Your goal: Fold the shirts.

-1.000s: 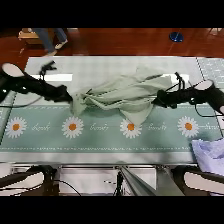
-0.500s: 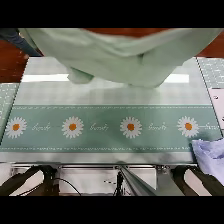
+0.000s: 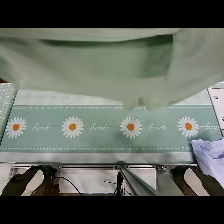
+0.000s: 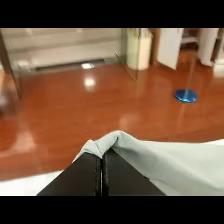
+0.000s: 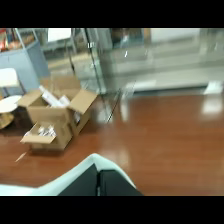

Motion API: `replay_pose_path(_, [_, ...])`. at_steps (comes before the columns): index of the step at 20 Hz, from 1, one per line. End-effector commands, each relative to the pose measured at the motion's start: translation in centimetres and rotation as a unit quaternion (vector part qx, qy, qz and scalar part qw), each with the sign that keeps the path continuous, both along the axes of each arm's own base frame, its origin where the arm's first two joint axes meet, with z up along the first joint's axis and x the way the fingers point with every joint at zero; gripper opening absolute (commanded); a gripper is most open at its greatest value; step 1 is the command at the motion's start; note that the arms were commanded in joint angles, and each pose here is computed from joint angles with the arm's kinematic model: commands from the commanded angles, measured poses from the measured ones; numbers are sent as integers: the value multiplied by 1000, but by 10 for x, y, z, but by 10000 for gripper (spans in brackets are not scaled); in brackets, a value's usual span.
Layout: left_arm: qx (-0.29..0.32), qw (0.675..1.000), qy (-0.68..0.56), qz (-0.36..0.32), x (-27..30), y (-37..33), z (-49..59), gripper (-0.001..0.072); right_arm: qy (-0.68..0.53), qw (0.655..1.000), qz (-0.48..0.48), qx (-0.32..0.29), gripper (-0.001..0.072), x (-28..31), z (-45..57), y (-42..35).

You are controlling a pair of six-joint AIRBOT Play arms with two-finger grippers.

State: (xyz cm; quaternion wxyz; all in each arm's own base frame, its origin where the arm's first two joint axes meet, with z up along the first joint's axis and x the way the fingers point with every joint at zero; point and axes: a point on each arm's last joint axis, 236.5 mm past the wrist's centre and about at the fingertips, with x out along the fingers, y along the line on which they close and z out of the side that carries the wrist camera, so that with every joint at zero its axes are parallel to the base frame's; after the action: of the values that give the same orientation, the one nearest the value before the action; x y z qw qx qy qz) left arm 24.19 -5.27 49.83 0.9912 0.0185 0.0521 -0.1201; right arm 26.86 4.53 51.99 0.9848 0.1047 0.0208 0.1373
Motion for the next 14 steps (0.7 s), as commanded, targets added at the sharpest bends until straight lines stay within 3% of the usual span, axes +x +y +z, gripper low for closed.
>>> replay_pose_path(1, [6,999,44,20,-44,-1,-20,22,-12,999,-40,-28,17,-34,12,0])
replay_pose_path(4, [9,990,141,13,-62,-4,-64,22,33,994,-84,-59,17,-46,-11,-15])
replay_pose_path(7, [9,969,248,3,-50,0,-121,22,205,974,-56,-77,17,-28,-95,-28])
replay_pose_path(9, [4,952,306,-7,-25,6,-165,22,308,949,-32,-61,17,-3,-151,-43])
replay_pose_path(14, [-59,923,379,-20,74,13,-273,22,434,901,13,-17,17,111,-260,-55])
